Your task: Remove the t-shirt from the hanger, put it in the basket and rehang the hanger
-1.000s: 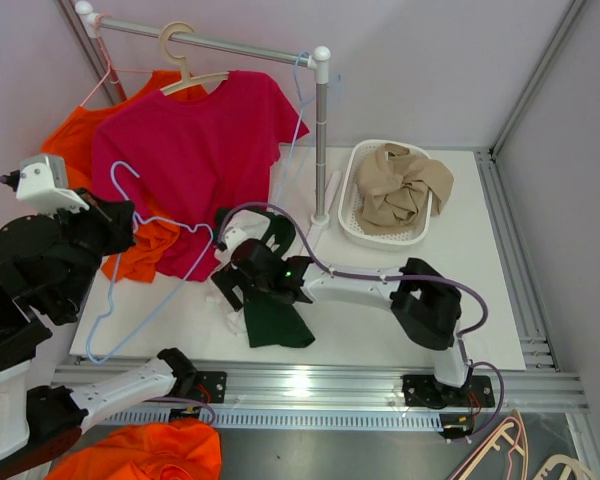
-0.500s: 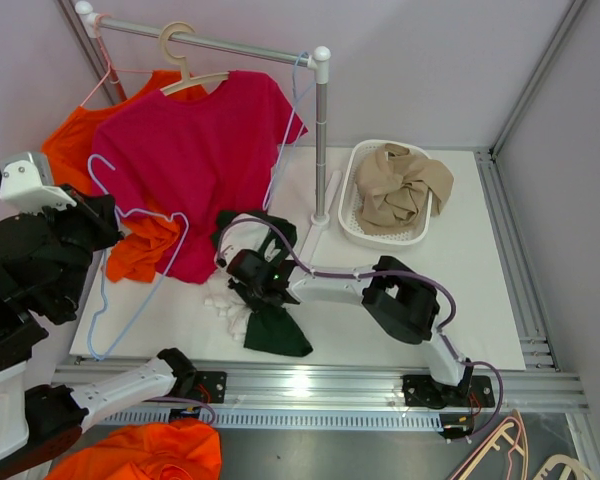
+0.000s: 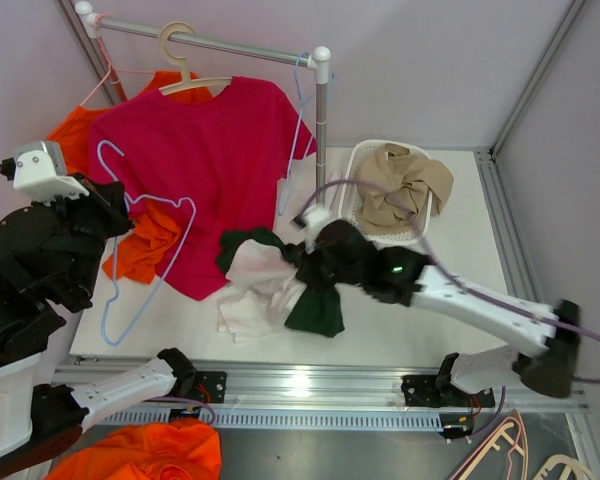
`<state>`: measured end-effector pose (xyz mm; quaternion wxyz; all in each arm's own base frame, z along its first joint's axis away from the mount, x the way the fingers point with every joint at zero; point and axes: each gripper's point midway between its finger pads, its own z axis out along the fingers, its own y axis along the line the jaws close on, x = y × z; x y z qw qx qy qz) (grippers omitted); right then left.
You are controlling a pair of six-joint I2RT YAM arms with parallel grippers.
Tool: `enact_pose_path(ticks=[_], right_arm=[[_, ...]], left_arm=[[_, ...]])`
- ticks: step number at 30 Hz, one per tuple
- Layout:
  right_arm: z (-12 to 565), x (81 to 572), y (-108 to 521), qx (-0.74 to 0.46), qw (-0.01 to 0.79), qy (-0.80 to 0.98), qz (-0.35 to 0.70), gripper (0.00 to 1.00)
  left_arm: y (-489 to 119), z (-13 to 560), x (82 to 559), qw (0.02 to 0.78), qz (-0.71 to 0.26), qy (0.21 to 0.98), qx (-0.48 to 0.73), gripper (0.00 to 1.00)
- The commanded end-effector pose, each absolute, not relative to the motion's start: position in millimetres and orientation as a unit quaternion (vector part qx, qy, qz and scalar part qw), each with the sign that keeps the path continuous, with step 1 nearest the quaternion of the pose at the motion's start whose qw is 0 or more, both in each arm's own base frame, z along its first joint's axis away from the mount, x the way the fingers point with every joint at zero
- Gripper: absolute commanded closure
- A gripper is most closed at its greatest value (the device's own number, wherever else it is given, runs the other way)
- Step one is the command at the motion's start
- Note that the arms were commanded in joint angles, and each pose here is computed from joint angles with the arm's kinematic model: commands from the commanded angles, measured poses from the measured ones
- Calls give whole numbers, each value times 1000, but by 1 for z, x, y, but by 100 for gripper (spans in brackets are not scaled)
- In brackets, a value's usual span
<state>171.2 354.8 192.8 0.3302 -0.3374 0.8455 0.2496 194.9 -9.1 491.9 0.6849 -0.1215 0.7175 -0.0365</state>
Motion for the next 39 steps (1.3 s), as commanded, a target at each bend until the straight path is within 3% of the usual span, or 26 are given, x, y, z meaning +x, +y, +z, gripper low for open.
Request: enact_pose_path(ticks=[1, 5, 12, 18, 26, 35, 39], right_arm=[[303, 215, 283, -197, 463, 828, 246, 100], [380, 250, 220, -91, 550, 801, 220, 100], [487, 288, 180, -27, 648, 737, 192, 100], [524, 352, 163, -8, 684, 708, 175, 100], [605, 398, 125, -5, 748, 626, 219, 100], [634, 430, 105, -15, 789, 556, 261, 100], [590, 463, 112, -8, 751, 603, 268, 100]], left_arm=[[-24, 512, 204, 704, -63, 699, -109, 99], [-30, 521, 212, 705, -61, 698, -107, 99], [-43, 541, 236, 722, -43, 681, -113, 99], [-51, 566, 259, 753, -35, 646, -119, 99], [-63, 567, 284, 762, -36, 639, -101, 99], [-87, 556, 320, 762, -69, 638, -85, 99], [-100, 553, 338, 762, -78, 640, -66, 99]])
